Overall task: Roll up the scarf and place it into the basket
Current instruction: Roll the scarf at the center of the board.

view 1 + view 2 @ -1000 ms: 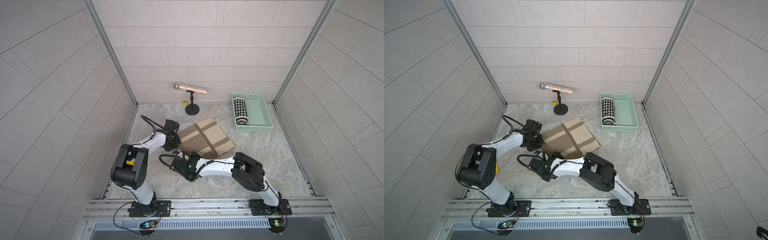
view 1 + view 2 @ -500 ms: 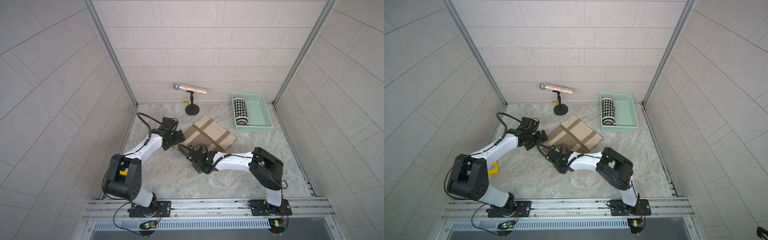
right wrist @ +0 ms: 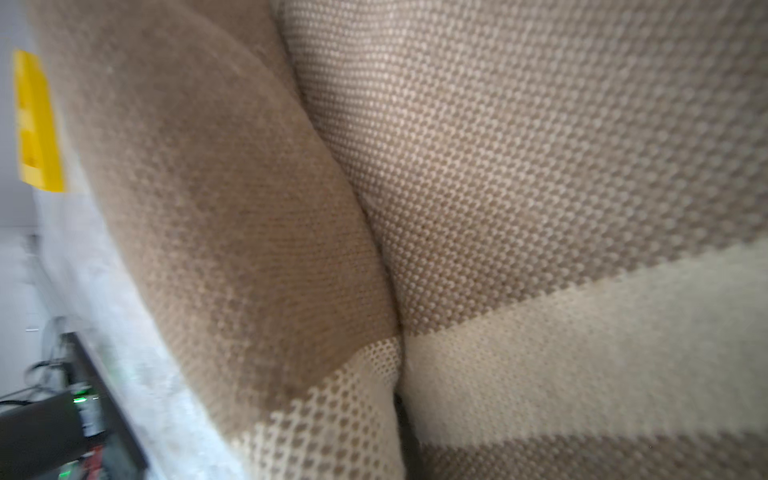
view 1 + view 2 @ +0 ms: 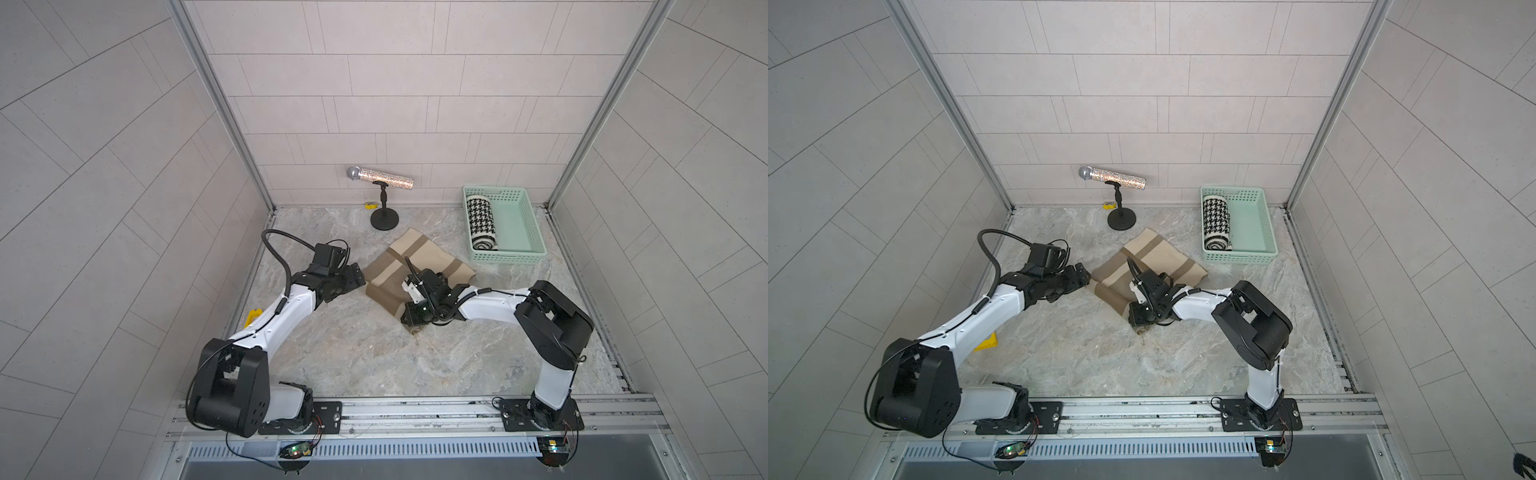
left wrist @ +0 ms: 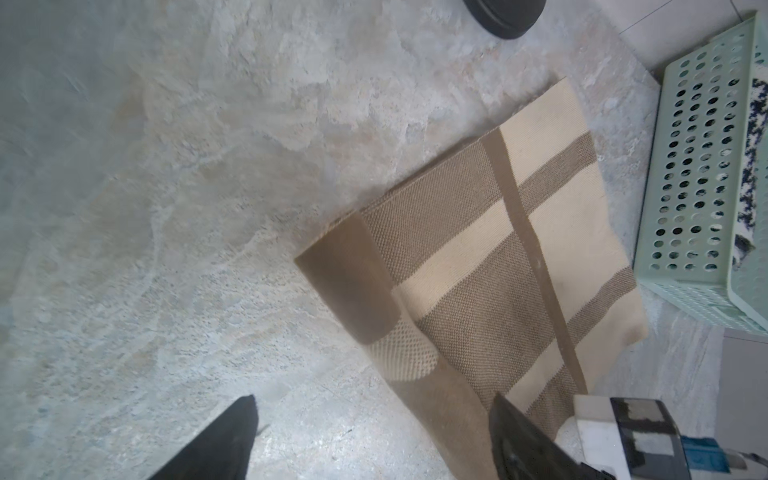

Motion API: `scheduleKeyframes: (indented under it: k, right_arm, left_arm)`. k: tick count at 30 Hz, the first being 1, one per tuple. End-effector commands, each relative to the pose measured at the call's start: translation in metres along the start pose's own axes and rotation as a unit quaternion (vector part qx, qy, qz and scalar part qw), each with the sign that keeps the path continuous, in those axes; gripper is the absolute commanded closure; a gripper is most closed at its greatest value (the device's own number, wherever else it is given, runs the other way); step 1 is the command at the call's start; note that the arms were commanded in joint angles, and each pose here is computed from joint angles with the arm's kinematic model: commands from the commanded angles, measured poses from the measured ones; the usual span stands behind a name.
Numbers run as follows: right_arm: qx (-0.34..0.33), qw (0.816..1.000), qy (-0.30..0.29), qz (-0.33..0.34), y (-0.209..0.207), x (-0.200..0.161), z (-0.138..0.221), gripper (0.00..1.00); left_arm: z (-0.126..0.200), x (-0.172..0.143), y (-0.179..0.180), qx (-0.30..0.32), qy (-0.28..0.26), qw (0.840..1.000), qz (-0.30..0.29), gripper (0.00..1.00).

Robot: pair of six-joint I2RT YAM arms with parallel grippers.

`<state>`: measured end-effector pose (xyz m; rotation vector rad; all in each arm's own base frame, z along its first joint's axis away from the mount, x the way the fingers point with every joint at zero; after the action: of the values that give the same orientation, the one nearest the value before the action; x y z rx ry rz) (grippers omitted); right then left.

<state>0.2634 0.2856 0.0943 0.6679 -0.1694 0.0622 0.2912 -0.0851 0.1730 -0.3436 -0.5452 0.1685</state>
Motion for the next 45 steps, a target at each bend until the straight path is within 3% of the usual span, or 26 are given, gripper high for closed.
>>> scheduleKeyframes:
  k: [1, 8, 18, 22, 27, 31, 36, 40, 45]
  right_arm:
    - [0.054, 0.997, 0.027, -0.046, -0.001, 0.000, -0.003, 1.00]
    - [0.093, 0.991, 0.025, -0.090, -0.009, 0.006, 0.000, 0.99]
    - [0.110, 0.988, 0.019, -0.103, -0.008, 0.004, 0.002, 0.92]
    - [0.070, 0.994, 0.013, -0.085, -0.012, -0.001, 0.008, 0.67]
    - [-0.092, 0.995, -0.029, -0.002, -0.013, -0.007, 0.044, 0.42]
    - [-0.206, 0.975, -0.066, 0.056, -0.012, -0.010, 0.072, 0.31]
    - [-0.314, 0.928, -0.121, 0.161, 0.011, -0.016, 0.095, 0.27]
    - [-0.362, 0.882, -0.142, 0.265, 0.044, -0.027, 0.090, 0.25]
    - [-0.407, 0.823, -0.142, 0.370, 0.077, -0.043, 0.058, 0.15]
  left_arm:
    - [-0.007, -0.003, -0.003, -0.030, 0.007, 1.000, -0.001, 0.13]
    - [-0.028, -0.009, -0.017, -0.091, 0.013, 0.996, -0.008, 0.19]
    - [-0.082, -0.003, -0.012, -0.052, 0.029, 0.998, 0.003, 0.37]
    - [-0.094, 0.005, -0.014, -0.037, 0.035, 0.999, 0.007, 0.51]
    - [-0.097, 0.011, -0.018, -0.003, 0.053, 0.999, -0.008, 0.53]
    - [-0.100, 0.013, -0.020, 0.009, 0.062, 0.998, -0.014, 0.55]
    - [-0.102, 0.013, -0.021, 0.013, 0.073, 0.997, -0.015, 0.57]
    - [-0.102, 0.015, -0.022, 0.014, 0.075, 0.997, -0.016, 0.58]
    - [-0.106, 0.015, -0.024, 0.009, 0.081, 0.997, -0.015, 0.58]
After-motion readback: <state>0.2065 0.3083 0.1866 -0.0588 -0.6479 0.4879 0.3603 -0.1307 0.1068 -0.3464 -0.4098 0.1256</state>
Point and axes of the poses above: each gripper's point midway between its finger pads, its own z axis back along the fingers, its own y axis along the line the jaws close on, x = y × z, the point moved 8 cm from there along z, back along the fingers, and after that the axes turned 10 degrees about -z, right-handed, at the moved point
